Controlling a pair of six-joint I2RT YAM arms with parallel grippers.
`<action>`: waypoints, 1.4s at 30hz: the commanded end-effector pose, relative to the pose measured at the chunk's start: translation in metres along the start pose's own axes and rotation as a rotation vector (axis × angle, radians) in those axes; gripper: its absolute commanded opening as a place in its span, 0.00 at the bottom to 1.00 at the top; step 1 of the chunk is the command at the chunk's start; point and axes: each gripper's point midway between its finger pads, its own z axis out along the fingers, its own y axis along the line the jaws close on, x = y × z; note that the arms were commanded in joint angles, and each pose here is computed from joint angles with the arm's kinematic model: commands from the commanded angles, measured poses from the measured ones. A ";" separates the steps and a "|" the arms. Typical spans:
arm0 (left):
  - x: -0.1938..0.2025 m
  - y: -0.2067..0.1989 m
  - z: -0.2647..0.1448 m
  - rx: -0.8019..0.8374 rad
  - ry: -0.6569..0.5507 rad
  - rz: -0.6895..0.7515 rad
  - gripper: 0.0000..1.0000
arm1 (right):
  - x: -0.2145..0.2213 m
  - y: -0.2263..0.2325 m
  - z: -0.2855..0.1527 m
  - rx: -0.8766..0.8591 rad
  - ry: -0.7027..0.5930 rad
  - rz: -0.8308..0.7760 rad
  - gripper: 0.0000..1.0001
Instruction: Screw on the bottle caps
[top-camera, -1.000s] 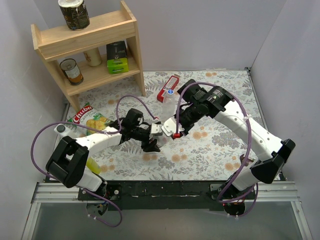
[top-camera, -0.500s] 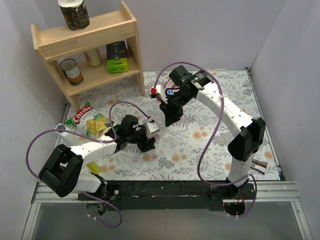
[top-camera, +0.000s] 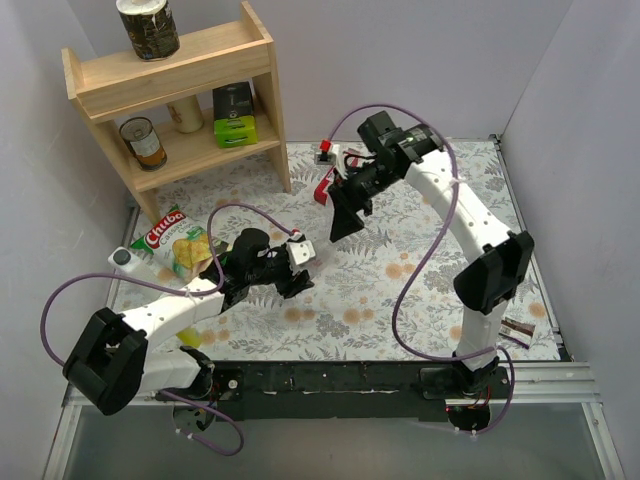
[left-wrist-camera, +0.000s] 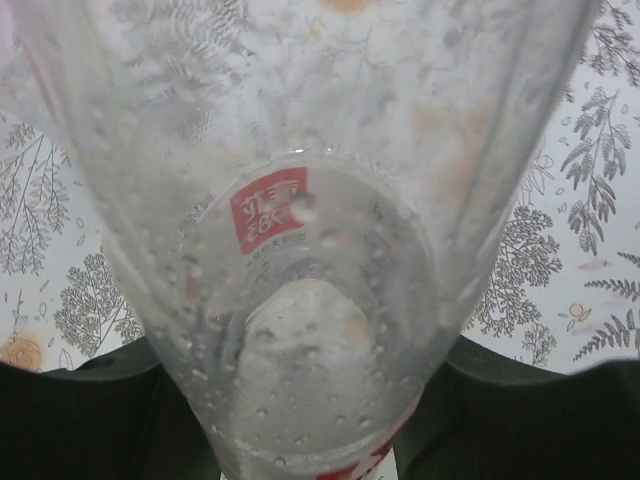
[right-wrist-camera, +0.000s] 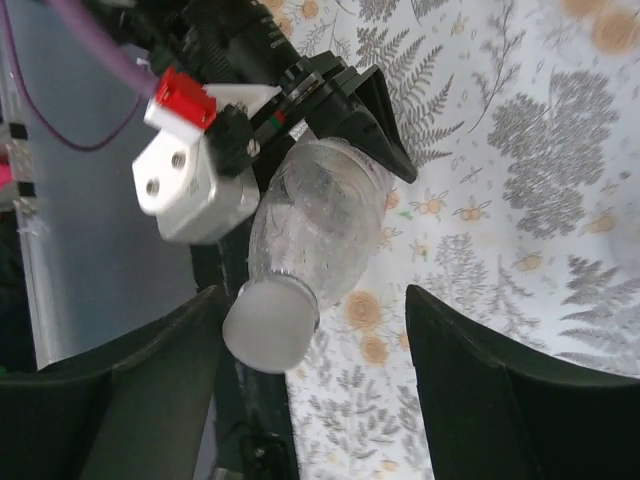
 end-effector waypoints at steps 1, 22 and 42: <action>-0.013 -0.032 -0.010 0.189 -0.050 0.165 0.00 | -0.011 0.029 -0.062 0.064 -0.129 -0.391 0.78; -0.029 -0.039 -0.008 0.327 -0.057 0.227 0.00 | 0.022 0.067 -0.026 0.086 -0.009 -1.157 0.67; -0.031 -0.037 0.001 0.328 -0.056 0.159 0.00 | 0.037 0.103 -0.016 -0.089 0.025 -1.251 0.60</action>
